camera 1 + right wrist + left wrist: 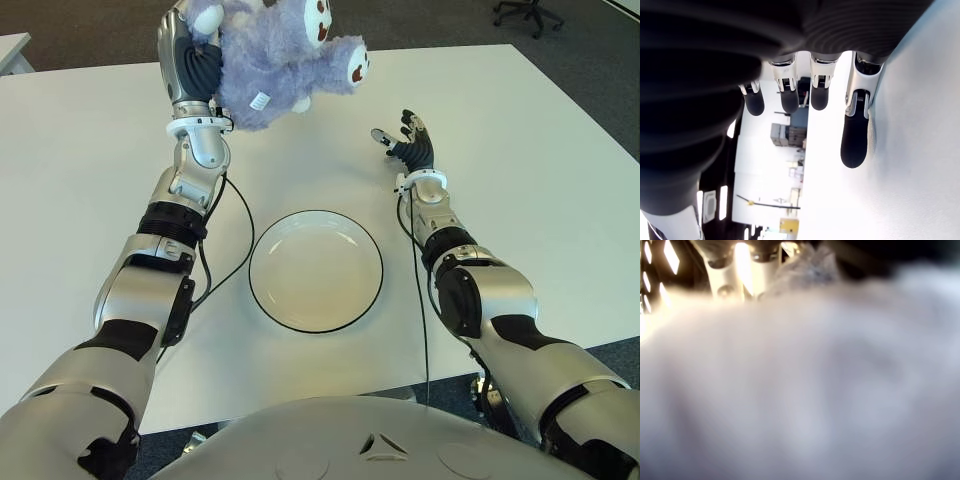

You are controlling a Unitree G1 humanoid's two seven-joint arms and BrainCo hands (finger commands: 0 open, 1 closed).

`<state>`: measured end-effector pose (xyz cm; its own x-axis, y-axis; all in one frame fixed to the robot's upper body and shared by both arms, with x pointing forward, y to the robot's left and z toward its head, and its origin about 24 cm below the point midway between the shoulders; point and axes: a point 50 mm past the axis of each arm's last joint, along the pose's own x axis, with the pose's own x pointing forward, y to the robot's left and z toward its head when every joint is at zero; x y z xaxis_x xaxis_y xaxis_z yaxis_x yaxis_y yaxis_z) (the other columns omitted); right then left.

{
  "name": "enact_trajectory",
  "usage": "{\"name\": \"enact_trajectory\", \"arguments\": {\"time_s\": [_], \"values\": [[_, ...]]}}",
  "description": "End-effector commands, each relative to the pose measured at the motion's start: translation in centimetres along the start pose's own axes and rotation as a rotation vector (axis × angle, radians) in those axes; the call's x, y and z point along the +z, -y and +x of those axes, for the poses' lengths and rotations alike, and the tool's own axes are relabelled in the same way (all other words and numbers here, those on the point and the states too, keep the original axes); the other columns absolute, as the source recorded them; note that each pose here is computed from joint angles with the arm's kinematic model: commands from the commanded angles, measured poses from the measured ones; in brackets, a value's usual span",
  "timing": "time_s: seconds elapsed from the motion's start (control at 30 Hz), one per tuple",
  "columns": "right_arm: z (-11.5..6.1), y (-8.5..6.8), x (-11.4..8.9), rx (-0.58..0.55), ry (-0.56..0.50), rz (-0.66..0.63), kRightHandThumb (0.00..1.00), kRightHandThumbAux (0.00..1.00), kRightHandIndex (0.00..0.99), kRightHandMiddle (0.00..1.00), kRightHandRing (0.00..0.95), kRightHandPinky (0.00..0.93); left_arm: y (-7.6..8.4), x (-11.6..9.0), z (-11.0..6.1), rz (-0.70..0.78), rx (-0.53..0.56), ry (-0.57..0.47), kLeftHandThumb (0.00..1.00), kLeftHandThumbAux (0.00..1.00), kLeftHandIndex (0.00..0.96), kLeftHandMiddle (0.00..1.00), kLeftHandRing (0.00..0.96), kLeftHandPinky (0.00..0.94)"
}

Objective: Put the doll into the plate.

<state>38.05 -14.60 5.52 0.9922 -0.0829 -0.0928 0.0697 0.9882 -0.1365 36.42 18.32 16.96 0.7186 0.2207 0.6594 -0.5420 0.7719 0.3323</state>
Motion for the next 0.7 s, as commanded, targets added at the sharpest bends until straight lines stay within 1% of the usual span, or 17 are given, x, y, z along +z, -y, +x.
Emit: {"name": "enact_trajectory", "arguments": {"time_s": [0.03,0.17,0.47,0.63,0.7], "values": [[-2.9,-0.4,-6.8,0.013,-0.299,0.005,0.089,0.719,0.082,0.061,0.039,0.035,-0.1,0.0,-0.5,-0.019,-0.015,-0.006,0.849,0.667,0.404,0.544,0.784,0.797],[-2.9,-0.4,-6.8,0.012,-0.298,0.004,0.084,0.715,0.081,0.063,0.042,0.040,-0.1,0.4,-0.7,-0.028,-0.017,0.002,0.848,0.668,0.400,0.542,0.787,0.809],[-2.8,-0.4,-6.8,0.008,-0.300,0.010,0.094,0.723,0.085,0.068,0.045,0.041,-0.2,1.0,-1.2,-0.038,-0.021,0.030,0.848,0.667,0.400,0.541,0.780,0.797],[-2.8,-0.4,-6.8,0.005,-0.301,0.012,0.098,0.723,0.088,0.071,0.047,0.045,-0.3,1.2,-1.5,-0.014,-0.016,0.066,0.848,0.664,0.410,0.552,0.787,0.797],[-2.8,-0.4,-6.8,0.004,-0.302,0.012,0.103,0.723,0.089,0.072,0.049,0.042,-0.3,1.3,-1.6,0.003,-0.010,0.079,0.848,0.662,0.418,0.557,0.799,0.817]]}}
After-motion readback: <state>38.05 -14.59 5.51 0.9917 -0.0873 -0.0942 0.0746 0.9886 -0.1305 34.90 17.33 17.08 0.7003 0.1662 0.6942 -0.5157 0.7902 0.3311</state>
